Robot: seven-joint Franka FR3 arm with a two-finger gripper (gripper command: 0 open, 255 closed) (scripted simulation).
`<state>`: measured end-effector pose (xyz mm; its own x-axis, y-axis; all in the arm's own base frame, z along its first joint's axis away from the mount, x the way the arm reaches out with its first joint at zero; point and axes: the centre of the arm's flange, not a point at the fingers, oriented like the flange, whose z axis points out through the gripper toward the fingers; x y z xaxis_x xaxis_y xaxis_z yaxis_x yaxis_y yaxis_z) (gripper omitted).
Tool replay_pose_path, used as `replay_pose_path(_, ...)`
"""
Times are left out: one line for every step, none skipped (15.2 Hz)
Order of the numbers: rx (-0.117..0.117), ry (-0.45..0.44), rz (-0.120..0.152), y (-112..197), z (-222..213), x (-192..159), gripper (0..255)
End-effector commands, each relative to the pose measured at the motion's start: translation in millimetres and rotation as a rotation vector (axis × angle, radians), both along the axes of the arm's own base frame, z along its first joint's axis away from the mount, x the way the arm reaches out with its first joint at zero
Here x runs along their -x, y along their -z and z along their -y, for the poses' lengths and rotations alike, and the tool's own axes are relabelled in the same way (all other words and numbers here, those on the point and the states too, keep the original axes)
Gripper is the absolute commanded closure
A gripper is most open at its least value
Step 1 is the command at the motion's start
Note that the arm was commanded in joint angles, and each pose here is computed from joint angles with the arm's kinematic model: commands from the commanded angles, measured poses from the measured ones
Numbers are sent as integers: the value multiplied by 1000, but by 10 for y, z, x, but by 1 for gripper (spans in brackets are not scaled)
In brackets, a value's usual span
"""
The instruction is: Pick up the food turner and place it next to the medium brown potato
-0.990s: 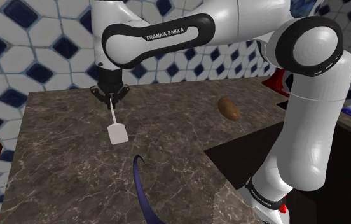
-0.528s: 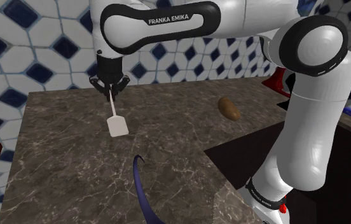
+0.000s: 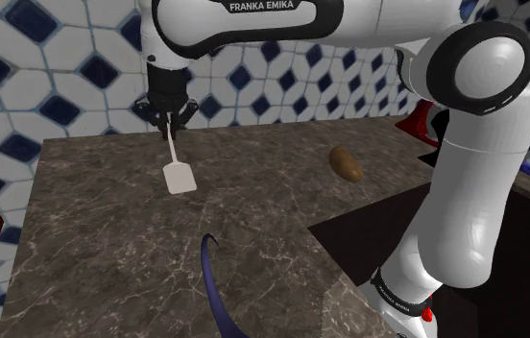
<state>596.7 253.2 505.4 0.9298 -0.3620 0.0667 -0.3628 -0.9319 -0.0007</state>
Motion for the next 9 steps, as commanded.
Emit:
replay_pose_path(0,0,0,-22,211,39,255)
replay_pose_path(0,0,0,-22,341,63,255)
replay_pose_path(0,0,0,-22,470,88,255)
replay_pose_path(0,0,0,-22,600,112,255)
replay_pose_path(0,0,0,-22,730,137,255)
replay_pose_path(0,0,0,-22,859,161,255)
replay_pose_path(0,0,0,-22,989,186,255)
replay_pose_path(0,0,0,-23,1119,210,255)
replay_pose_path(0,0,0,-23,1249,235,255)
